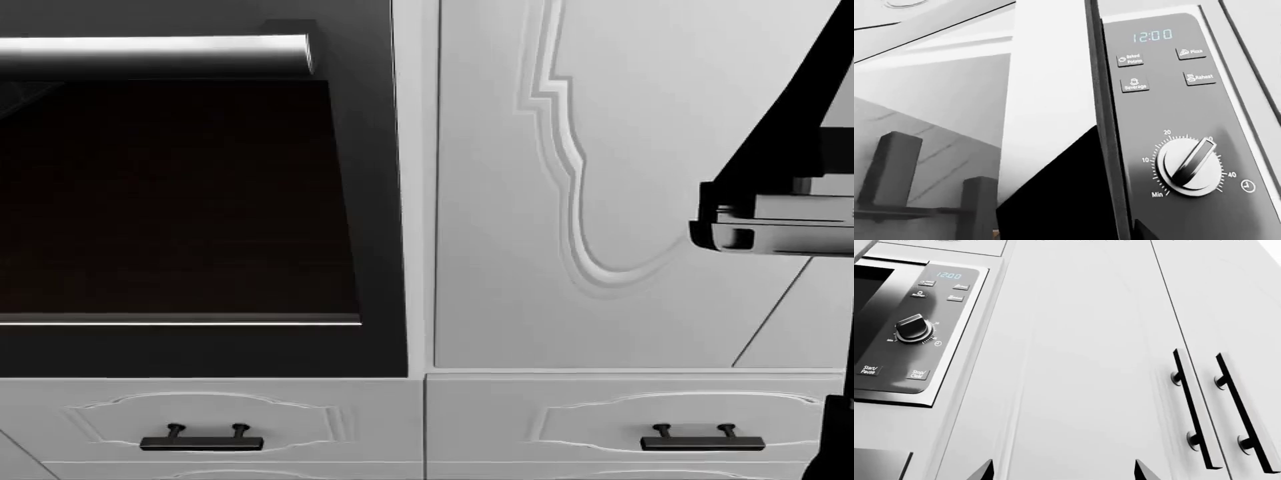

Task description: Open the microwave door

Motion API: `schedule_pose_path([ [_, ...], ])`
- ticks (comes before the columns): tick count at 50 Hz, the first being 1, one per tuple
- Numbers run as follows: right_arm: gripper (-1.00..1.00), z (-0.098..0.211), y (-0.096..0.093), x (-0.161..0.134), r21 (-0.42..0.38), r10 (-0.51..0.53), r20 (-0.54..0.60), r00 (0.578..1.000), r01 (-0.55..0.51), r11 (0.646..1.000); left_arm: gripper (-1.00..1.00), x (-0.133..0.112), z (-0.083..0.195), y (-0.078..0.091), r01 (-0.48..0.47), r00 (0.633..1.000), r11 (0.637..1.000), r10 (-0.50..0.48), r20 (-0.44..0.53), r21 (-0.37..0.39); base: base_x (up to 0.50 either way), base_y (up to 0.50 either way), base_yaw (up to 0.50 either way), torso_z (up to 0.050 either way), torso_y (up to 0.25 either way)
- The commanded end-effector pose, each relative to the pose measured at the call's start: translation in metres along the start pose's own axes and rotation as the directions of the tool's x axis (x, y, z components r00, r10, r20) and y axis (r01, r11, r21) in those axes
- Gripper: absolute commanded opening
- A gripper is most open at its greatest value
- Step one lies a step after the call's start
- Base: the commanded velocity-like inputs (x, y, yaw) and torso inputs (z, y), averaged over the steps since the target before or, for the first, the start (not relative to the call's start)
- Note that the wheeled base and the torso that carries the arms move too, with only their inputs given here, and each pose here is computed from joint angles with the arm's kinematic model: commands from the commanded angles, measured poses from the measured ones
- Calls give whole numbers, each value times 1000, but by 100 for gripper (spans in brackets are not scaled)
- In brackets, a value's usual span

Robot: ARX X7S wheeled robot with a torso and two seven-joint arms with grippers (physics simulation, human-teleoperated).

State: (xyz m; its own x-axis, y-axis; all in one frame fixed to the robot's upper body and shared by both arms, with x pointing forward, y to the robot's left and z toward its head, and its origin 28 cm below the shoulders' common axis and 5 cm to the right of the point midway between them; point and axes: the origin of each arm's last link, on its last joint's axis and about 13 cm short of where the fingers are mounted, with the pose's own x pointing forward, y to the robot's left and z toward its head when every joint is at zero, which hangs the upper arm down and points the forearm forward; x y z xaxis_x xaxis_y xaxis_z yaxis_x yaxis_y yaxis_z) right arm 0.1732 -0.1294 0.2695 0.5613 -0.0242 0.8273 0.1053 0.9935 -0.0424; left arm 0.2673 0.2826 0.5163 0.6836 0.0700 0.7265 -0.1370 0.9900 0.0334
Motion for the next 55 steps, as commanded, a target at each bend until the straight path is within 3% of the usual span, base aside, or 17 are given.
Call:
schedule_pose_path([
  [1, 100, 1, 0, 1, 0, 2, 2, 1000, -2, 1000, -100, -30, 42, -14, 154, 973, 988, -154, 173, 9, 0, -4, 0, 0, 0],
  [22, 100, -2, 0, 1, -5, 3, -3, 1000, -3, 1000, -100, -29, 37, -13, 150, 974, 989, -148, 171, 7, -3, -4, -3, 0, 4],
  [23, 100, -2, 0, 1, -5, 3, -3, 1000, -3, 1000, 100, -29, 37, -13, 150, 974, 989, -149, 172, 7, 0, -5, -4, 0, 0],
  [55, 100, 0, -1, 0, -16, 0, 0, 1000, 0, 1000, 100, -25, 26, -1, 90, 985, 996, -93, 142, 29, 0, 0, 0, 0, 2],
])
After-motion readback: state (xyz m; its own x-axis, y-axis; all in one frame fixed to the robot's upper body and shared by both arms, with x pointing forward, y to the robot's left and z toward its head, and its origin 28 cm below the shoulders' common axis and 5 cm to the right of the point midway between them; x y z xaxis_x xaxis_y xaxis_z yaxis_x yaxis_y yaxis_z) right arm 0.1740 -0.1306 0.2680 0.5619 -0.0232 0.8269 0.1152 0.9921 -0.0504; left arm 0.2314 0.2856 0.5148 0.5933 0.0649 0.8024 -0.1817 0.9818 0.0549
